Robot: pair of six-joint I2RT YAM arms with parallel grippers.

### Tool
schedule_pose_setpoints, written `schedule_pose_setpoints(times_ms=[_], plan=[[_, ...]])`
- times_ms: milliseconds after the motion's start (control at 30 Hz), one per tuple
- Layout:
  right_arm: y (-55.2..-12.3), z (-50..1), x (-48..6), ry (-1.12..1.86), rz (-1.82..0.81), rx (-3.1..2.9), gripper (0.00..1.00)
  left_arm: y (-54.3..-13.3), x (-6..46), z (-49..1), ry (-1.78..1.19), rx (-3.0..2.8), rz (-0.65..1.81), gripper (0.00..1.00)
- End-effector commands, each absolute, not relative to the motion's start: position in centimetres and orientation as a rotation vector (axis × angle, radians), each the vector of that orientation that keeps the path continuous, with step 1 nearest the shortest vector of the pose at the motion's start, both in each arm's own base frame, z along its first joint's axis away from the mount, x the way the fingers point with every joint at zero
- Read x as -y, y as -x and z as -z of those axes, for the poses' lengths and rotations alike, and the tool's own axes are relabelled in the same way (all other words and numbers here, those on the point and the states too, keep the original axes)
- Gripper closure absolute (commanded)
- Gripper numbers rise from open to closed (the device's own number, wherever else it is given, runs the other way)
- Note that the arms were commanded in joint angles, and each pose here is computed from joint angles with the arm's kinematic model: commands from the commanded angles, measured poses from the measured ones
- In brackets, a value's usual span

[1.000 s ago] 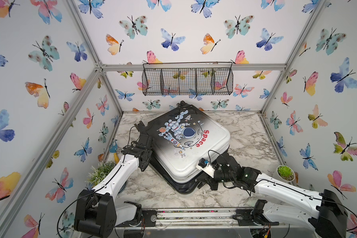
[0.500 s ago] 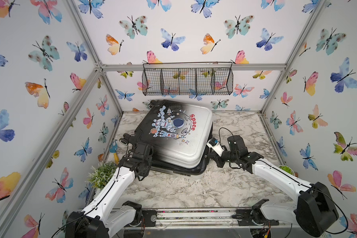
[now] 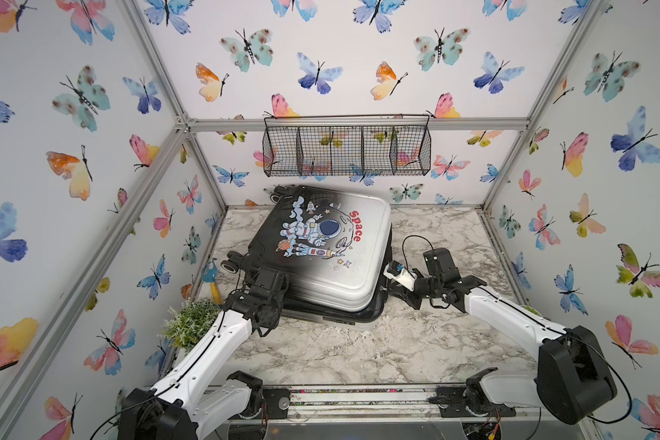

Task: Close the suitcase zippers
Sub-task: Zip the zipper on the suitcase.

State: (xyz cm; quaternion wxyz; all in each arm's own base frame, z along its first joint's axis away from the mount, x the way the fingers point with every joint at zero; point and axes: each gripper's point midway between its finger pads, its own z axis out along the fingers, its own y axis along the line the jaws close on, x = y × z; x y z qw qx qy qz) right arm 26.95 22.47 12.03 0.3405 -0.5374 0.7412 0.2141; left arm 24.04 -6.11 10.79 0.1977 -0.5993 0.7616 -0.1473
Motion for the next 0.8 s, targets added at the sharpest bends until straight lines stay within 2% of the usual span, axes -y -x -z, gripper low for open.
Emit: schedule_pose_setpoints(times_ms=[0,167,367,533,767], plan=[[-27.1,-11.0,-21.8,1.421,-0.540,-1.975,0.66,-27.9,8.5,-13.3,1.592,-2.033,0.652,1.00],[-28.0,-11.1,-22.0,1.423,-0.534,-1.943,0.60,-28.3,8.4,-13.4,1.579,-2.025,0.655,1.00],[-28.4,-12.0,-23.0,1.441,-0.573,-1.875,0.60,-28.7,8.5,-13.8,1.557,-2.028,0.652,1.00],[-29.1,-12.8,-22.7,1.394,-0.484,-1.787,0.57,-29.0,8.4,-14.0,1.544,-2.022,0.650,1.00],[-29.7,-13.1,-23.1,1.415,-0.474,-1.760,0.69,-29.3,8.5,-14.3,1.528,-2.025,0.653,1.00]])
